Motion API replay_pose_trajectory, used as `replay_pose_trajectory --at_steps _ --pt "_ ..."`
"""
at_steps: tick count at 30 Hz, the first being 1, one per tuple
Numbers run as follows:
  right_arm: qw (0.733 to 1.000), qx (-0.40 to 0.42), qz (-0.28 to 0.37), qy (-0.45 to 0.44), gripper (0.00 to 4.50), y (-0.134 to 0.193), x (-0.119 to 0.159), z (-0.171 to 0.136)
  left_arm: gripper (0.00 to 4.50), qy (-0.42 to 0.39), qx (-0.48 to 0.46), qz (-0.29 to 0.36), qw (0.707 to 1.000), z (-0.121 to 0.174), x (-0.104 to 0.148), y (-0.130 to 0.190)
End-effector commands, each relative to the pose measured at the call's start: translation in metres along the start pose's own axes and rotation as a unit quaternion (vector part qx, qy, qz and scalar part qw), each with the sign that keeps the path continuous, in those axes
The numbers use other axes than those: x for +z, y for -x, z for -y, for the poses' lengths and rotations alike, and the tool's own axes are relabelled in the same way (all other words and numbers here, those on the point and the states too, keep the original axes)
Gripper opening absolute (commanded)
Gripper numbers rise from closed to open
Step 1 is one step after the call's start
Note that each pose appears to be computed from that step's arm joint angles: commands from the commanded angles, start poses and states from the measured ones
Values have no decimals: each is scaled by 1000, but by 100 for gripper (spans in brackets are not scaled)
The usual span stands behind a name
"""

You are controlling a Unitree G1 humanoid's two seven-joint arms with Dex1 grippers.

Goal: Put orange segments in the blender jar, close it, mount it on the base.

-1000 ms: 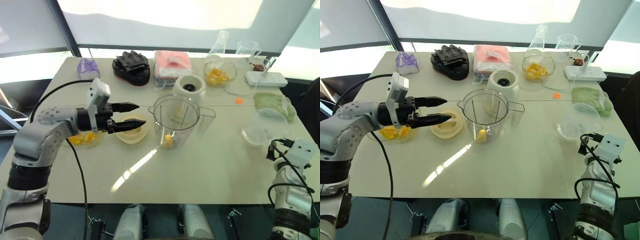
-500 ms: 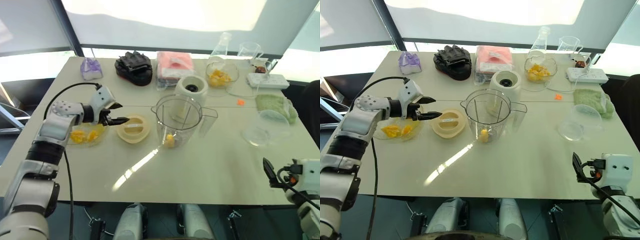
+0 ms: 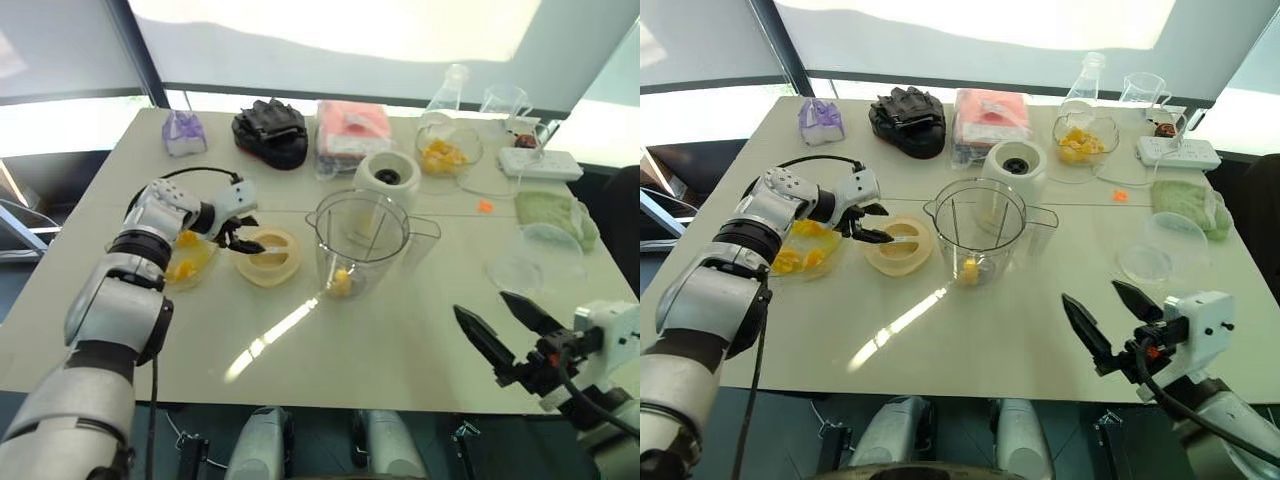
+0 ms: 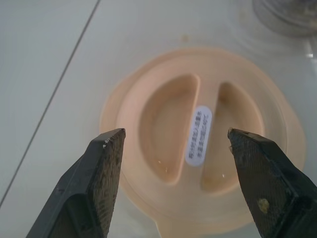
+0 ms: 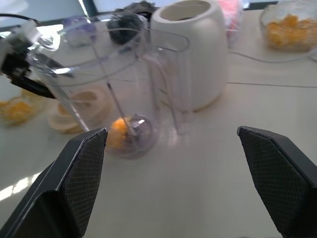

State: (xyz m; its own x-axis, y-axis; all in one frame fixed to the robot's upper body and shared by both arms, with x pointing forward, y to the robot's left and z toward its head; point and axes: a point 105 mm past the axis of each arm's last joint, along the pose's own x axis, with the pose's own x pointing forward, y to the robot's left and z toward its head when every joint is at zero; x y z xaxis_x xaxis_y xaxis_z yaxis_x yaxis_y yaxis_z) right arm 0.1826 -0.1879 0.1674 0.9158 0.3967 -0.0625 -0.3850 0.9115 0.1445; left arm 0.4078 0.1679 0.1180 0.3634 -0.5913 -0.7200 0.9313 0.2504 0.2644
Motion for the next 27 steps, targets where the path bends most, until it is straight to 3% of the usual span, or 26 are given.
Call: replay_pose_trajectory --at_steps 1,14,27 --pt "1000 26 8 -2 443 -6 6 -12 344 -36 -6 -22 999 -3 4 5" --pt "1000 22 1 -2 443 -20 -1 -7 344 -52 -28 -32 998 9 15 -27" --pt "1000 1 4 1 443 -24 -5 -4 344 -48 -41 -54 997 14 8 -33"
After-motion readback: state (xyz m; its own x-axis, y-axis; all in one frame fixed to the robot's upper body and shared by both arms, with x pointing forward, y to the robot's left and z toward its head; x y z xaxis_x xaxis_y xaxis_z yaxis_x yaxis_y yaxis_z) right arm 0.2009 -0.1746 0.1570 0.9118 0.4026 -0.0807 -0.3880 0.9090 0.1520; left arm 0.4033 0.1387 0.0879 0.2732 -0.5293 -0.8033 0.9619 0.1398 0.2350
